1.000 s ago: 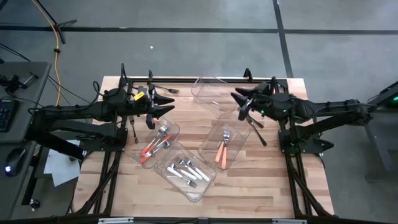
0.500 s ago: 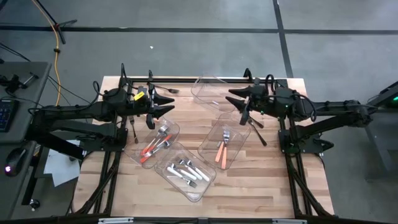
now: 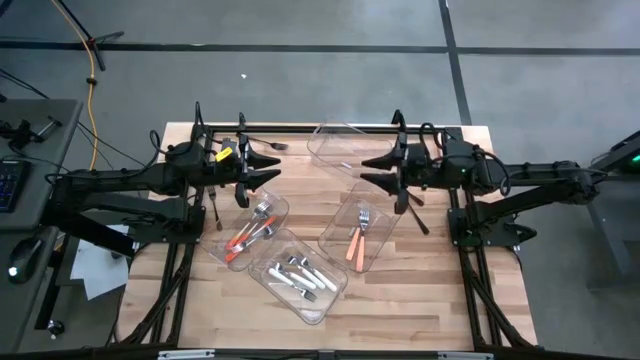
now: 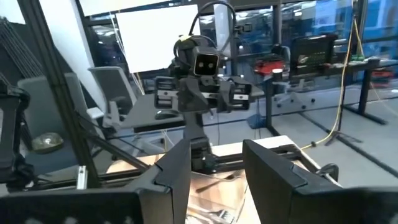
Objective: Sort silverware by color (type)
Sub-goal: Put the light orange fork into the middle right transparent bin
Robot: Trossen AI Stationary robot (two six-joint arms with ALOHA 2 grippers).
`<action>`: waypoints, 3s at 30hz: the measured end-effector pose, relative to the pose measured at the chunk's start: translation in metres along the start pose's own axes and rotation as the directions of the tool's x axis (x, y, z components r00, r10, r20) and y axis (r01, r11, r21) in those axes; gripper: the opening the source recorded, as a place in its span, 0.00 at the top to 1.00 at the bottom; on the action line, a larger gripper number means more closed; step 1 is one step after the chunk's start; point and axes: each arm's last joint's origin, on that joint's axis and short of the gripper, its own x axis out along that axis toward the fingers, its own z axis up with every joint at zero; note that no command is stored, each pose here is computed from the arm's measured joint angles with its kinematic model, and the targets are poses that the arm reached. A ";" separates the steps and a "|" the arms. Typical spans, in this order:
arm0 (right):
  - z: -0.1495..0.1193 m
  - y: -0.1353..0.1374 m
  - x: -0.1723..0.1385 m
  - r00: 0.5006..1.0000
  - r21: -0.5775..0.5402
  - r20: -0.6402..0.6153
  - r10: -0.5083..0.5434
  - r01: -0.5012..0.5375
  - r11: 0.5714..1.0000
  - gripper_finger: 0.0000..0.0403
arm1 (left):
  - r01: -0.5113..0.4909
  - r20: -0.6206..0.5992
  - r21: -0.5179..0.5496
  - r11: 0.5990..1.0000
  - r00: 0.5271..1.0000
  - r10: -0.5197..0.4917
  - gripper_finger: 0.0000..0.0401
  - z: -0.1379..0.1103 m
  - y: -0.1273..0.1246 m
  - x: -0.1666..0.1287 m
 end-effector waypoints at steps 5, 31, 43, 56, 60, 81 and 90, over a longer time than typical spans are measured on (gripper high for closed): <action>0.000 0.000 0.000 1.000 0.006 -0.005 0.000 0.000 1.000 0.68 | 0.000 0.000 0.000 1.000 1.000 0.000 0.66 0.000 0.000 0.000; -0.002 -0.011 0.000 0.994 0.000 -0.024 -0.111 0.111 0.994 0.68 | -0.693 -0.805 0.314 0.649 0.168 0.569 0.66 -0.002 0.098 -0.035; -0.004 -0.012 0.000 0.992 0.025 -0.047 -0.113 0.114 0.993 0.68 | -0.073 -0.970 0.244 0.967 -0.036 0.242 0.66 -0.060 0.132 -0.040; -0.009 -0.013 0.000 0.988 0.059 -0.098 -0.118 0.125 0.990 0.68 | 0.104 -0.953 0.284 0.953 -0.073 0.293 0.66 -0.109 0.146 -0.058; -0.009 -0.013 0.000 0.988 0.064 -0.098 -0.119 0.126 0.990 0.68 | 0.136 -0.959 0.271 0.953 -0.052 0.280 0.66 -0.120 0.147 -0.061; -0.009 -0.013 0.000 0.988 0.093 -0.098 -0.122 0.132 0.987 0.68 | 0.193 -0.947 0.280 0.940 -0.102 0.303 0.66 -0.153 0.157 -0.063; -0.009 -0.013 0.000 0.988 0.134 -0.098 -0.122 0.135 0.982 0.68 | 0.169 -0.952 0.223 0.960 -0.176 0.252 0.66 -0.168 0.163 -0.060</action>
